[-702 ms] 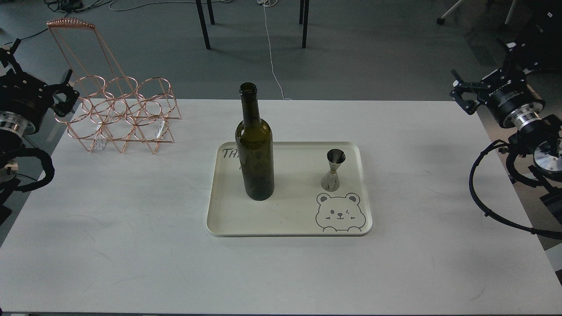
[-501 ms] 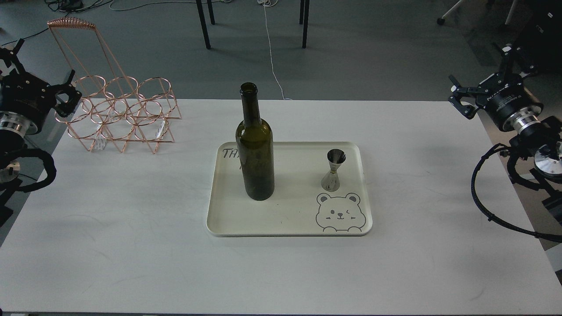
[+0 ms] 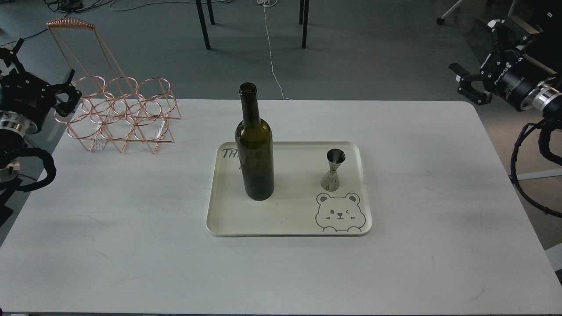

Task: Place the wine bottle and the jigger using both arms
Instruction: 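Raise the right gripper from its rest pose toward the tray, then reach the right gripper to the steel jigger on the tray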

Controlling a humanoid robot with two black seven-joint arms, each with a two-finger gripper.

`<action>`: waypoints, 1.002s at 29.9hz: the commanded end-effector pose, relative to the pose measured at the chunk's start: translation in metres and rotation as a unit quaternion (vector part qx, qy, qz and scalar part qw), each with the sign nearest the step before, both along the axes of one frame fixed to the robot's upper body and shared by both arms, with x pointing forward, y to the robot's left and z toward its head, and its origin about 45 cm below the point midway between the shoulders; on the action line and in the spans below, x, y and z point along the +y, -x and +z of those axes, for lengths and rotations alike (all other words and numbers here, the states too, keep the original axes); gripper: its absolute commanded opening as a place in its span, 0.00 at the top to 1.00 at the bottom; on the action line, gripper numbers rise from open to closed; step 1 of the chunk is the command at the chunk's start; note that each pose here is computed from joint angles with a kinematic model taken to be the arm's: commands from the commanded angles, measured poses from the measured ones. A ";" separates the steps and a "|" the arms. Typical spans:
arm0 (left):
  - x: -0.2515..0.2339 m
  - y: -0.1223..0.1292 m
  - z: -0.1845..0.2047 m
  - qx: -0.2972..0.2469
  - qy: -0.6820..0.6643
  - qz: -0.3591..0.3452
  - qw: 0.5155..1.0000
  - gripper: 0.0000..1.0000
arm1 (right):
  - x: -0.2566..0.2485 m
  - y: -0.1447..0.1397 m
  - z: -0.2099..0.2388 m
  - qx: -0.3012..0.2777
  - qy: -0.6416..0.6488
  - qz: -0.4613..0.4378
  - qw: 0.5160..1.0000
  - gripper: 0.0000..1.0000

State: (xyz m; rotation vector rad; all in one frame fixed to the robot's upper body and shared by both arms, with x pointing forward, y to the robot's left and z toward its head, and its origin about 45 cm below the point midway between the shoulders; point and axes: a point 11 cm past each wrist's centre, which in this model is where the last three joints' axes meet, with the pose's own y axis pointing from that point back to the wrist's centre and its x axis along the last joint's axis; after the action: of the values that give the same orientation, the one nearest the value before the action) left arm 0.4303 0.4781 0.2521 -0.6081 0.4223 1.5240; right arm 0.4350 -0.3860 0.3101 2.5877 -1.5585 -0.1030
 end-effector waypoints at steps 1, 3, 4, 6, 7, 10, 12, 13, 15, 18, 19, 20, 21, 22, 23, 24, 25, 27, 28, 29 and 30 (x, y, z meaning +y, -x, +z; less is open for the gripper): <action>0.000 0.000 0.001 -0.002 0.001 0.001 1.000 0.02 | 0.010 0.017 -0.006 -0.002 0.090 0.047 0.995 0.03; 0.000 -0.001 0.002 -0.002 -0.001 0.000 1.000 0.02 | 0.016 0.028 -0.007 -0.008 0.137 0.076 0.988 0.03; 0.000 -0.001 0.002 -0.002 -0.001 0.000 1.000 0.02 | 0.024 0.036 -0.012 -0.010 0.165 0.099 0.981 0.03; 0.000 -0.001 0.002 -0.002 -0.001 0.000 1.000 0.02 | 0.034 0.047 -0.025 -0.018 0.210 0.119 0.970 0.04; 0.000 -0.001 0.002 -0.002 -0.001 0.000 1.000 0.02 | 0.042 0.054 -0.034 -0.026 0.243 0.133 0.961 0.04; 0.000 -0.001 0.002 -0.002 -0.001 0.000 1.000 0.02 | 0.057 0.071 -0.052 -0.065 0.335 0.170 0.925 0.04; 0.001 -0.001 0.002 -0.003 0.000 0.001 1.000 0.02 | 0.063 0.082 -0.063 -0.087 0.382 0.192 0.900 0.04; 0.001 0.000 0.003 -0.003 0.000 0.001 1.000 0.02 | 0.065 0.085 -0.067 -0.096 0.401 0.198 0.889 0.04; 0.002 0.000 0.002 -0.002 -0.001 0.001 1.000 0.02 | 0.069 0.090 -0.077 -0.115 0.452 0.217 0.858 0.04; 0.001 0.000 0.002 -0.001 -0.002 0.000 1.000 0.02 | 0.075 0.098 -0.092 -0.147 0.510 0.245 0.811 0.05; 0.001 0.000 0.002 -0.001 -0.002 0.000 1.000 0.02 | 0.077 0.100 -0.096 -0.159 0.528 0.254 0.795 0.05; 0.002 0.000 0.002 -0.001 -0.001 0.001 1.000 0.02 | 0.078 0.101 -0.100 -0.167 0.541 0.262 0.781 0.05; 0.002 0.000 0.002 -0.001 -0.001 0.001 1.000 0.02 | 0.082 0.104 -0.105 -0.177 0.552 0.274 0.767 0.06; 0.002 0.000 0.002 -0.001 -0.002 0.001 1.000 0.02 | 0.088 0.105 -0.109 -0.185 0.559 0.284 0.757 0.06; 0.002 0.000 0.002 -0.001 -0.002 0.001 1.000 0.02 | 0.095 0.106 -0.115 -0.194 0.565 0.296 0.745 0.07; 0.002 0.000 0.002 -0.001 -0.001 0.002 1.000 0.02 | 0.101 0.107 -0.118 -0.202 0.571 0.305 0.735 0.07; 0.000 0.000 0.001 0.000 0.000 0.000 1.000 0.02 | 0.108 0.107 -0.121 -0.213 0.582 0.315 0.719 0.07; -0.001 0.000 0.000 0.001 0.000 -0.001 1.000 0.02 | 0.119 0.106 -0.126 -0.231 0.597 0.333 0.692 0.07; -0.002 -0.001 -0.001 0.001 0.001 -0.002 1.000 0.02 | 0.127 0.103 -0.128 -0.242 0.604 0.339 0.680 0.07; -0.002 -0.001 -0.001 0.002 0.000 -0.003 1.000 0.02 | 0.133 0.100 -0.130 -0.248 0.608 0.343 0.671 0.07; -0.003 -0.001 -0.002 0.002 0.001 -0.003 1.000 0.02 | 0.137 0.095 -0.132 -0.252 0.613 0.346 0.664 0.08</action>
State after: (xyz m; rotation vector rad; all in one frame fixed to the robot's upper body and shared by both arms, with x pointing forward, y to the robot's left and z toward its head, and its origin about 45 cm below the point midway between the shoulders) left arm 0.4310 0.4772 0.2524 -0.6066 0.4242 1.5215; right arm 0.3314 -0.2643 0.1837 1.8206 -0.2619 1.2492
